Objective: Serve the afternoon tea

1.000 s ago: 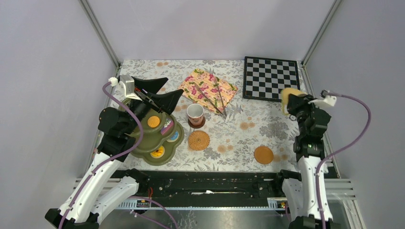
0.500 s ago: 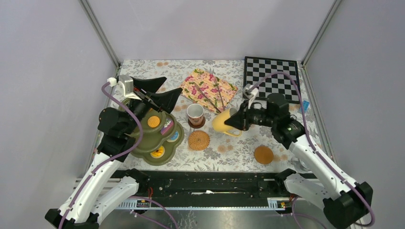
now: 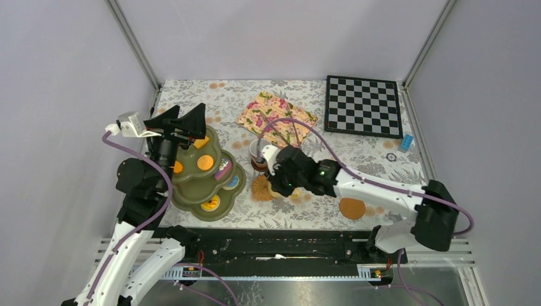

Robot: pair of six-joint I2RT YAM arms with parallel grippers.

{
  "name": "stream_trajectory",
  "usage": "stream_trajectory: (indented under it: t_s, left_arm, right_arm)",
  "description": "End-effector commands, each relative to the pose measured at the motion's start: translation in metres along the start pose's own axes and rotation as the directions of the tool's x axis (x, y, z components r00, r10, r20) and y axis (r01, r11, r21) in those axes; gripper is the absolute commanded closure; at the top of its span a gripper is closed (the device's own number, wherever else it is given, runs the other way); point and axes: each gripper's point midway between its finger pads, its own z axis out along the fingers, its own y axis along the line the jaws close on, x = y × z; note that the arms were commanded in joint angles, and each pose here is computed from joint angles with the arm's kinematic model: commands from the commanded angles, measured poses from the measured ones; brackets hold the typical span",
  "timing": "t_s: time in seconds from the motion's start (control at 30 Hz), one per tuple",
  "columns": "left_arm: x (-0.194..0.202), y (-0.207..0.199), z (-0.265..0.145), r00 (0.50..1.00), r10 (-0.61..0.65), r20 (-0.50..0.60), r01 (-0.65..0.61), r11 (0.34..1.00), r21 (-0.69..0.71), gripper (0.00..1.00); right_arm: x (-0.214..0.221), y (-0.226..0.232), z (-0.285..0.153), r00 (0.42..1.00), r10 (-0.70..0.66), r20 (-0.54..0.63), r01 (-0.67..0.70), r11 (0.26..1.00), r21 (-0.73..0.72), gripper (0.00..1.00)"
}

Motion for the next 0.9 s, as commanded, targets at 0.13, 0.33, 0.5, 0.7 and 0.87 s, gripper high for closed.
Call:
stream_trajectory:
  t_s: [0.13, 0.33, 0.5, 0.7, 0.87]
  left_arm:
    - [-0.005, -0.009, 0.004, 1.0, 0.018, 0.004, -0.019, 0.998, 0.052, 0.01]
    - [-0.01, -0.009, 0.002, 1.0, 0.016, 0.019, -0.017, 0.999, 0.051, 0.01]
    - [-0.012, -0.01, 0.001, 1.0, 0.016, 0.023, -0.017, 0.998, 0.054, 0.01]
    - [-0.012, -0.011, 0.001, 1.0, 0.016, 0.022, -0.018, 0.998, 0.06, 0.01]
    - [-0.01, -0.012, 0.002, 1.0, 0.018, 0.016, -0.019, 0.998, 0.068, 0.01]
  right_arm:
    - [-0.072, 0.008, 0.024, 0.99, -0.123, 0.064, 0.12, 0.991, 0.055, 1.0]
    - [-0.074, 0.008, 0.04, 0.989, -0.148, 0.01, 0.147, 0.987, 0.059, 1.0]
    - [-0.068, 0.009, 0.05, 0.985, -0.163, -0.055, 0.166, 0.985, 0.052, 1.0]
    - [-0.063, 0.011, 0.056, 0.981, -0.172, -0.088, 0.176, 0.983, 0.047, 1.0]
    - [-0.06, 0.01, 0.063, 0.978, -0.179, -0.11, 0.186, 0.981, 0.057, 1.0]
